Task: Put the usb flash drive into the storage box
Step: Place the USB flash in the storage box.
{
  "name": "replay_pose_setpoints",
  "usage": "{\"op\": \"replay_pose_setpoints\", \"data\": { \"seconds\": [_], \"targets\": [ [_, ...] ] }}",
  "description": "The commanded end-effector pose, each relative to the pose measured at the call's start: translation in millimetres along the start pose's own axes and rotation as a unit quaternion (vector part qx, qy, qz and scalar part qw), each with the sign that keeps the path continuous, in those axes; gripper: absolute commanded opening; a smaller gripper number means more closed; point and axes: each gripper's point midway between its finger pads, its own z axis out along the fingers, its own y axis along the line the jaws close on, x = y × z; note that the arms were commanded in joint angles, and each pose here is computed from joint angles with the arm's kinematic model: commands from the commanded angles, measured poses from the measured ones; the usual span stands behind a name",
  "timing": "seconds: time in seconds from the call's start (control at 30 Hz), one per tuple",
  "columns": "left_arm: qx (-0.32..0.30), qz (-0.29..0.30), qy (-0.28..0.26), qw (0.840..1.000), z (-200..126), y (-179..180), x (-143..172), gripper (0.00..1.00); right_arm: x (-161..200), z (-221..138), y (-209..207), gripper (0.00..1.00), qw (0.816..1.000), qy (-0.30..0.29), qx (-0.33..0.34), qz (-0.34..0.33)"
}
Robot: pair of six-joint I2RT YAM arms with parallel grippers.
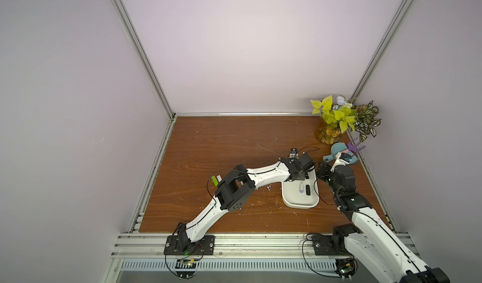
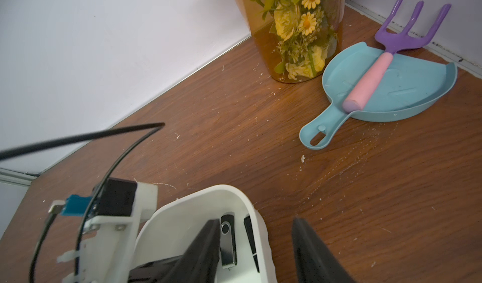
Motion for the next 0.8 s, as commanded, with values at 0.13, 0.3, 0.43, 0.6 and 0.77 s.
{"op": "replay_pose_setpoints", "data": {
  "seconds": [0.13, 0.3, 0.43, 0.6, 0.77],
  "targets": [
    [-0.033, -0.010, -0.010, 0.999, 7, 19, -9, 0.02, 0, 4, 6, 0.51, 1.000, 0.002, -0.016, 0.006],
    [-0.038, -0.011, -0.020, 0.999, 5, 20, -14, 0.05, 1, 4, 7, 0.51, 1.000, 0.003, -0.018, 0.006],
    [-0.037, -0.009, -0.017, 0.999, 9, 21, -14, 0.09, 1, 4, 7, 0.51, 1.000, 0.004, -0.018, 0.005],
    [-0.038, -0.007, -0.011, 0.999, 12, 22, -11, 0.22, 2, 4, 7, 0.51, 1.000, 0.005, -0.019, 0.005],
    [-0.036, -0.006, -0.018, 0.999, 4, 20, -17, 0.31, 4, 6, 7, 0.50, 1.000, 0.011, -0.016, 0.000]
  ]
}}
